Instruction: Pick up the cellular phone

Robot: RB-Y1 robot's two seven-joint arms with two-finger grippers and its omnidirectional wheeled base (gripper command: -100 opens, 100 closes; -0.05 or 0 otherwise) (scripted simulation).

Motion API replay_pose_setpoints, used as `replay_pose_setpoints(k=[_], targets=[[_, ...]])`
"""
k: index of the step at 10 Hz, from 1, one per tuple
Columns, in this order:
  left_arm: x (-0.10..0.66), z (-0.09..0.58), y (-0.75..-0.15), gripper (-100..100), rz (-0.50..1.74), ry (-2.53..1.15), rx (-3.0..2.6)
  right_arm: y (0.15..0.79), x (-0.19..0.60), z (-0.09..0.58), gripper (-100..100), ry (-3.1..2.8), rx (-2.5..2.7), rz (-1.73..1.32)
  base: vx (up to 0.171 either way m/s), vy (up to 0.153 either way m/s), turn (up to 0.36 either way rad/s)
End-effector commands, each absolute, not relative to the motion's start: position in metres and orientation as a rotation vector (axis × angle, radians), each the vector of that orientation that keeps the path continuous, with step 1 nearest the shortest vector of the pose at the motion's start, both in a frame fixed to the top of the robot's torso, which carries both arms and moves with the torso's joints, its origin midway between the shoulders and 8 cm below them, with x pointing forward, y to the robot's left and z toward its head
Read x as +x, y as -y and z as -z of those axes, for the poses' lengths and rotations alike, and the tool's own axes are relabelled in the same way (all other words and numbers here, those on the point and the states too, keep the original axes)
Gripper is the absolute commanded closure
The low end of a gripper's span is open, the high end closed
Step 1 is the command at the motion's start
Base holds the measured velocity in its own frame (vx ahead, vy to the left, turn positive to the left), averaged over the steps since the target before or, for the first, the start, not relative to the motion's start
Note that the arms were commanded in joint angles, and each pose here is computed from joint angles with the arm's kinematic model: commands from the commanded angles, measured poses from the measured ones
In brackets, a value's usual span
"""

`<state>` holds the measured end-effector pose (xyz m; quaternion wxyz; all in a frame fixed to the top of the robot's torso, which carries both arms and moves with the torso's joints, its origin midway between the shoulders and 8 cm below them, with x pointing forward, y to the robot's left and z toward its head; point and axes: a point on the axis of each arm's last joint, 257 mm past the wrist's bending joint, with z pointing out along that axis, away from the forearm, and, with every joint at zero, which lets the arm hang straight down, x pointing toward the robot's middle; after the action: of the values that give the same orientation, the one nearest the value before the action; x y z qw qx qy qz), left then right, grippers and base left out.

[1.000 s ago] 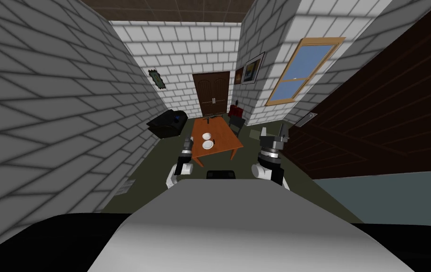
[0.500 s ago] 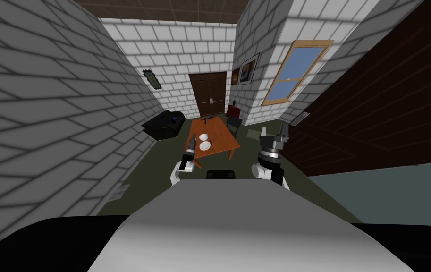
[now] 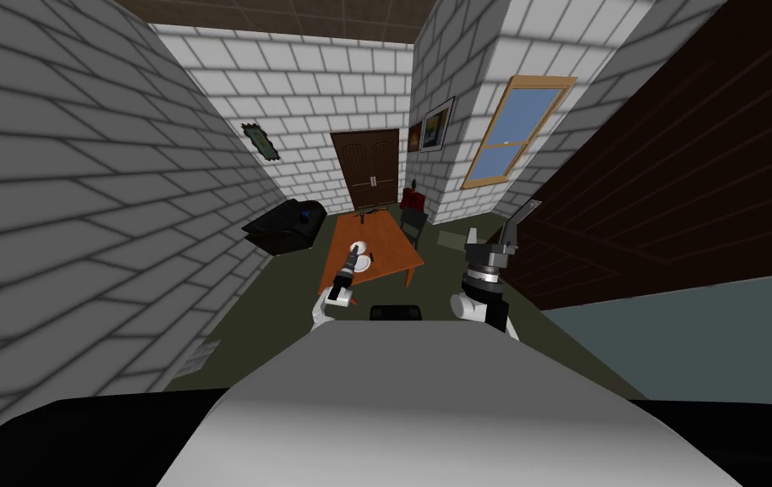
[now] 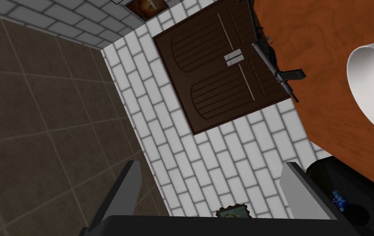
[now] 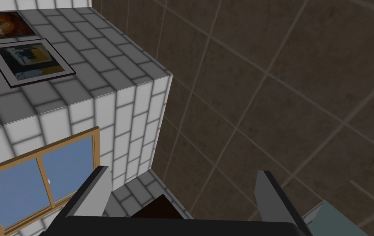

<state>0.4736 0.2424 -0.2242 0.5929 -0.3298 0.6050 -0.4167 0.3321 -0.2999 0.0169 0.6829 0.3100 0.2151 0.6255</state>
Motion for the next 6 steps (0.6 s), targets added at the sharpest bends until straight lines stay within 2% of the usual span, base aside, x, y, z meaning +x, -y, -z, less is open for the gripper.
replay_pose_setpoints(k=[1, 6], targets=[[0.483, 0.244, -0.239, -100, 0.920, -1.476, -0.756, 0.300, 0.332, -0.017, 0, -0.482, 0.695, -1.403, 0.034, -0.071, -0.099], [0.489, 0.288, -0.243, -100, 0.834, -1.590, -0.751, 0.300, 0.332, -0.017, 0, -0.482, 0.695, -1.403, 0.023, -0.046, -0.045]])
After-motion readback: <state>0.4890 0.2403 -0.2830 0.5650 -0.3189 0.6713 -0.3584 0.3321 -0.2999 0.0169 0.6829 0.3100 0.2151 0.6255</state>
